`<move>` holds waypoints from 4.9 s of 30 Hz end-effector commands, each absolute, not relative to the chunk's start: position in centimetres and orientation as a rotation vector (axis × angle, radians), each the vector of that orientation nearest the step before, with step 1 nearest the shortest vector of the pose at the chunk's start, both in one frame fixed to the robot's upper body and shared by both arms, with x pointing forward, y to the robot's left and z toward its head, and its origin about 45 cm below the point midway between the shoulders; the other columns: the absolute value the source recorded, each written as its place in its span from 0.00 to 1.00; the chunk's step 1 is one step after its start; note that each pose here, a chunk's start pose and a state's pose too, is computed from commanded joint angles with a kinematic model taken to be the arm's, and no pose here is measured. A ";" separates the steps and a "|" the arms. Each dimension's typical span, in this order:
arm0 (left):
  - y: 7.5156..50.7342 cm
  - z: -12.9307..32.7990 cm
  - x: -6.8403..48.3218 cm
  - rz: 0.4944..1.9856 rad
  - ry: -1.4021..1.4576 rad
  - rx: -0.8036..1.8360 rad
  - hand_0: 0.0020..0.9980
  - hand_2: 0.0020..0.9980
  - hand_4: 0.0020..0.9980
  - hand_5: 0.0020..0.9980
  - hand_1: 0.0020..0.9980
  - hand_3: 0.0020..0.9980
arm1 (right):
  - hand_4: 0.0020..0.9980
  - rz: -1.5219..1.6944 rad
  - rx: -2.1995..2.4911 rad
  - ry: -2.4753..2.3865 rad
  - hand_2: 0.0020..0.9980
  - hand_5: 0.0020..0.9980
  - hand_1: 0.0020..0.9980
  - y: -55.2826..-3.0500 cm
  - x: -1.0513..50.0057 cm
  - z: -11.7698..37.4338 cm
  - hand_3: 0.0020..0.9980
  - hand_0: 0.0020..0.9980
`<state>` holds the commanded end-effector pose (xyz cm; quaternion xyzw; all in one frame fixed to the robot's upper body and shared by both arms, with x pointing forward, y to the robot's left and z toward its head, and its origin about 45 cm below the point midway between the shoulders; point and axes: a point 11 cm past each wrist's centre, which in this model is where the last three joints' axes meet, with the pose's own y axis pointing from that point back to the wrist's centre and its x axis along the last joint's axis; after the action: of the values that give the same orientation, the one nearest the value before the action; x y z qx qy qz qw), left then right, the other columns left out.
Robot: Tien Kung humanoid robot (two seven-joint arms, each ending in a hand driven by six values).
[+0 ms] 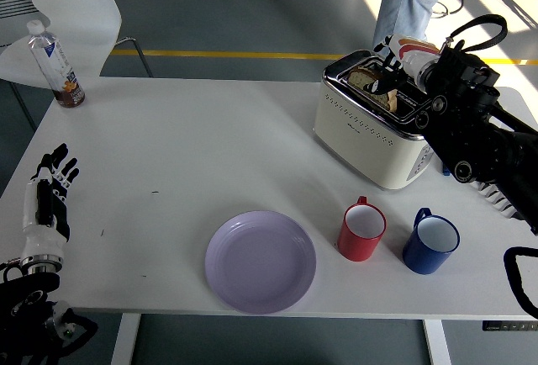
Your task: Push plate across desktop,pick up the break from the machine,place the break in the plate
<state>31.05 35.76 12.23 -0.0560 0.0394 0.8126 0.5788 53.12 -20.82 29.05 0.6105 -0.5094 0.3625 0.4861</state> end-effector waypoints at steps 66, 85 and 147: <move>36.0 12.2 30.9 1.908 0.091 -0.129 0.85 0.91 0.51 1.00 0.86 0.81 | 0.35 1.395 1.512 -1.346 0.38 0.10 0.32 -18.5 47.7 45.0 0.44 0.29; 35.9 11.4 30.2 1.905 0.109 -0.108 0.85 0.91 0.51 1.00 0.86 0.81 | 0.32 1.059 2.047 -0.650 0.38 0.12 0.31 -9.3 39.7 31.4 0.44 0.28; 36.1 11.6 30.3 1.915 0.100 -0.114 0.85 0.91 0.51 1.00 0.86 0.81 | 0.66 0.999 2.250 -0.744 0.90 0.24 0.81 -6.1 38.0 23.1 0.93 0.80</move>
<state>30.29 36.08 11.56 -0.0487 0.0428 0.8168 0.5733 38.01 -6.15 23.10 0.8396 -0.2777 0.3728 0.2810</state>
